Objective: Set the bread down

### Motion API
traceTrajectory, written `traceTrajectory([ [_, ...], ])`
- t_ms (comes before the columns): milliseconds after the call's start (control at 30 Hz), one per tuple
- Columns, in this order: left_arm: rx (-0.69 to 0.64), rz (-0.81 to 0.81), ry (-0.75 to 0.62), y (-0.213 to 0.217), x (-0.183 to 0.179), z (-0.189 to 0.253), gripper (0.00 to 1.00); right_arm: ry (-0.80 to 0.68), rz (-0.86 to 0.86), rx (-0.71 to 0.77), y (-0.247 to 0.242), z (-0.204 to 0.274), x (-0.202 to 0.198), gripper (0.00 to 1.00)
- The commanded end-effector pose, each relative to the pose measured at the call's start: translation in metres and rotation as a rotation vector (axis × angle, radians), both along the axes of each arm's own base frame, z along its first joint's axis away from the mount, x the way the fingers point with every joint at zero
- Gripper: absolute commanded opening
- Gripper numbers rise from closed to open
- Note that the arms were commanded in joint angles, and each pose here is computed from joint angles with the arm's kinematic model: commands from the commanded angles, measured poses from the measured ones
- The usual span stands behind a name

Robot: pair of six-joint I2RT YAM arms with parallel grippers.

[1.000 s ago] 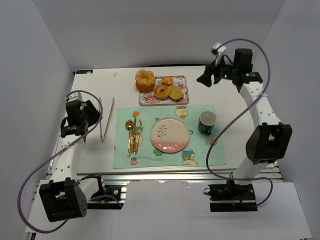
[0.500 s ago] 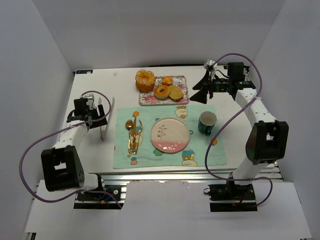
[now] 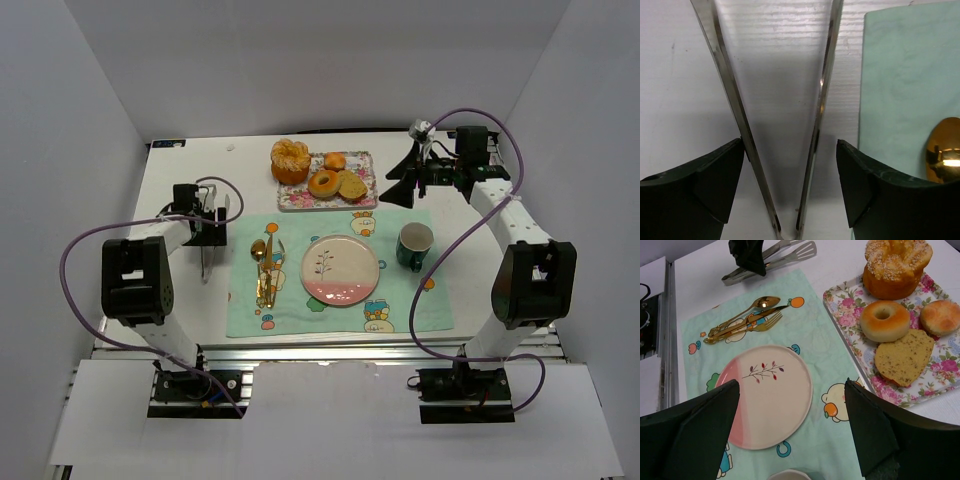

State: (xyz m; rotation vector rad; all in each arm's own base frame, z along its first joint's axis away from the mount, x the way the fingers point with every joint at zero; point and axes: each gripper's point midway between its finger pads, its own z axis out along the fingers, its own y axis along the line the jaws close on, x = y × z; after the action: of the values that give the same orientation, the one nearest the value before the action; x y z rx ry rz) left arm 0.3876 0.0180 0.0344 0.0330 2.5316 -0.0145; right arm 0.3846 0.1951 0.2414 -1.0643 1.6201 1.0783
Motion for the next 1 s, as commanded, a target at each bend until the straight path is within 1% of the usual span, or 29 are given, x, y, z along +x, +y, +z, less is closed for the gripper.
traceTrajectory([
  [0, 0.043, 0.011, -0.021, 0.008, 0.009, 0.003, 0.83, -0.05, -0.014, 0.022, -0.003, 0.019, 0.01, 0.89],
  [67, 0.04, 0.014, -0.021, 0.008, 0.009, 0.0, 0.8, -0.05, -0.021, 0.024, -0.006, 0.019, 0.011, 0.89],
  [233, 0.023, 0.034, 0.028, 0.005, -0.007, -0.02, 0.7, -0.038, -0.035, 0.03, -0.01, 0.019, 0.014, 0.89],
  [300, 0.042, 0.061, 0.041, 0.01, -0.015, -0.027, 0.62, -0.039, -0.044, 0.034, -0.012, 0.02, 0.016, 0.89],
  [367, 0.039, 0.069, 0.05, 0.01, -0.019, -0.03, 0.52, -0.042, -0.045, 0.038, -0.013, 0.022, 0.016, 0.89],
  [400, 0.04, 0.078, 0.052, 0.01, -0.021, -0.031, 0.41, -0.043, -0.044, 0.038, -0.013, 0.022, 0.016, 0.89],
  [467, 0.037, 0.094, 0.052, 0.011, -0.024, -0.033, 0.35, -0.043, -0.047, 0.039, -0.014, 0.023, 0.017, 0.89],
  [500, 0.039, 0.1, 0.029, 0.011, -0.021, -0.026, 0.25, -0.045, -0.049, 0.039, -0.015, 0.023, 0.018, 0.89],
  [533, 0.052, 0.119, 0.014, 0.015, -0.02, -0.022, 0.18, -0.045, -0.049, 0.04, -0.015, 0.025, 0.018, 0.89],
  [567, 0.036, 0.156, -0.012, 0.015, -0.016, -0.015, 0.13, -0.049, -0.048, 0.042, -0.016, 0.026, 0.018, 0.89],
  [600, 0.032, 0.176, -0.057, 0.016, -0.01, 0.001, 0.02, -0.049, -0.051, 0.041, -0.016, 0.026, 0.018, 0.89],
  [633, 0.04, 0.216, -0.086, 0.021, -0.006, 0.011, 0.0, -0.051, -0.049, 0.042, -0.016, 0.027, 0.018, 0.89],
  [667, 0.026, 0.255, -0.116, 0.022, 0.001, 0.028, 0.0, -0.049, -0.053, 0.042, -0.018, 0.027, 0.018, 0.89],
  [700, -0.015, 0.292, -0.144, 0.019, 0.006, 0.041, 0.0, -0.051, -0.053, 0.043, -0.018, 0.027, 0.017, 0.89],
  [767, -0.101, 0.276, -0.227, -0.003, 0.015, 0.078, 0.01, -0.053, -0.056, 0.043, -0.019, 0.028, 0.016, 0.89],
  [800, -0.173, 0.302, -0.255, -0.015, 0.018, 0.09, 0.08, -0.054, -0.058, 0.044, -0.02, 0.028, 0.016, 0.89],
  [833, -0.227, 0.265, -0.274, -0.039, 0.02, 0.102, 0.14, -0.056, -0.06, 0.045, -0.021, 0.028, 0.015, 0.89],
  [867, -0.312, 0.219, -0.297, -0.06, 0.02, 0.12, 0.21, -0.053, -0.062, 0.045, -0.021, 0.026, 0.015, 0.89],
  [900, -0.392, 0.242, -0.3, -0.074, 0.019, 0.128, 0.26, -0.052, -0.064, 0.048, -0.021, 0.027, 0.014, 0.89],
  [933, -0.453, 0.22, -0.315, -0.091, 0.02, 0.137, 0.32, -0.052, -0.065, 0.051, -0.021, 0.028, 0.014, 0.89],
  [967, -0.513, 0.207, -0.327, -0.104, 0.018, 0.146, 0.4, -0.058, -0.064, 0.053, -0.021, 0.028, 0.014, 0.89],
])
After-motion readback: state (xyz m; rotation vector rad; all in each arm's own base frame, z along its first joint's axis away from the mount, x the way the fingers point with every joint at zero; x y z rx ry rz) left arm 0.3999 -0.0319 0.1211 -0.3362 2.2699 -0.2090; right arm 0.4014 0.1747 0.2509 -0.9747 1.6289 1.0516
